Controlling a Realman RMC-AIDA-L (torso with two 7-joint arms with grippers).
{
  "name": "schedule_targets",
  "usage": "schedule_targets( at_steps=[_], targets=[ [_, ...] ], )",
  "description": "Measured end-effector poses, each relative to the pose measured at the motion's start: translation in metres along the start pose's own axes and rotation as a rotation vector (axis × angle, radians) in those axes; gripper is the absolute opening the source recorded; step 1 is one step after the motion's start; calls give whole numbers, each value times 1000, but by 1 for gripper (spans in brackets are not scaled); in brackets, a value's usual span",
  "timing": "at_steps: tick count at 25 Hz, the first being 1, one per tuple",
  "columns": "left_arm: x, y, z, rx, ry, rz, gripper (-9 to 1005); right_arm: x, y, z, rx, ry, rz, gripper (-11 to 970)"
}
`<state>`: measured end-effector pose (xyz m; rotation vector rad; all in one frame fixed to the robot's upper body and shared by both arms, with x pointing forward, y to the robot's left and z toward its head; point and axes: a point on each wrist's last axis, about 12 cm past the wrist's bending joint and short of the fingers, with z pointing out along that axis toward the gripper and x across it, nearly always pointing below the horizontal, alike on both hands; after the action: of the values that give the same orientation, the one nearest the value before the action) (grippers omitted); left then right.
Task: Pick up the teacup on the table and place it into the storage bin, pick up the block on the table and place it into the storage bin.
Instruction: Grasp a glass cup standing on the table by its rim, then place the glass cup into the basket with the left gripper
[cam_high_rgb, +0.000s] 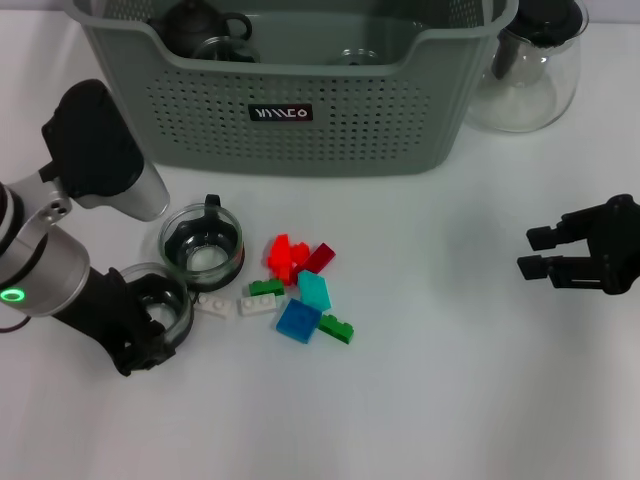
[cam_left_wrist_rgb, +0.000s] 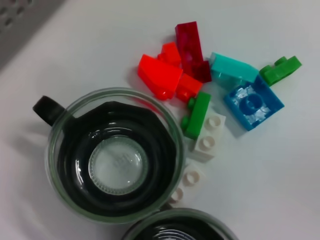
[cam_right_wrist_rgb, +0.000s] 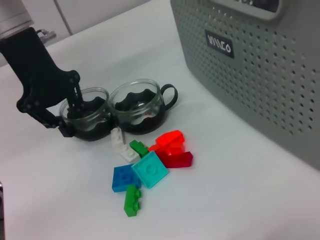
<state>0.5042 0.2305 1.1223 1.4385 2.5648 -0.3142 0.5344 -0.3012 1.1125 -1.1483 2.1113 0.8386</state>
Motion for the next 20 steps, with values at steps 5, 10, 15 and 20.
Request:
schedule_targets(
  at_steps=[5,10,15,20],
  targets=[
    [-1,-3,-9,25,-2,20,234,-1,0,0,1,-3,0,425],
    [3,1,-27,150,-61,44,96,-1,0,0,1,-4,0,424],
    [14,19,-35,338,-218,46,46,0,0,-1,3,-8,4,424],
    [19,43,-33,631,-493,53,57,1,0,0,0,-10,10,424]
  ],
)
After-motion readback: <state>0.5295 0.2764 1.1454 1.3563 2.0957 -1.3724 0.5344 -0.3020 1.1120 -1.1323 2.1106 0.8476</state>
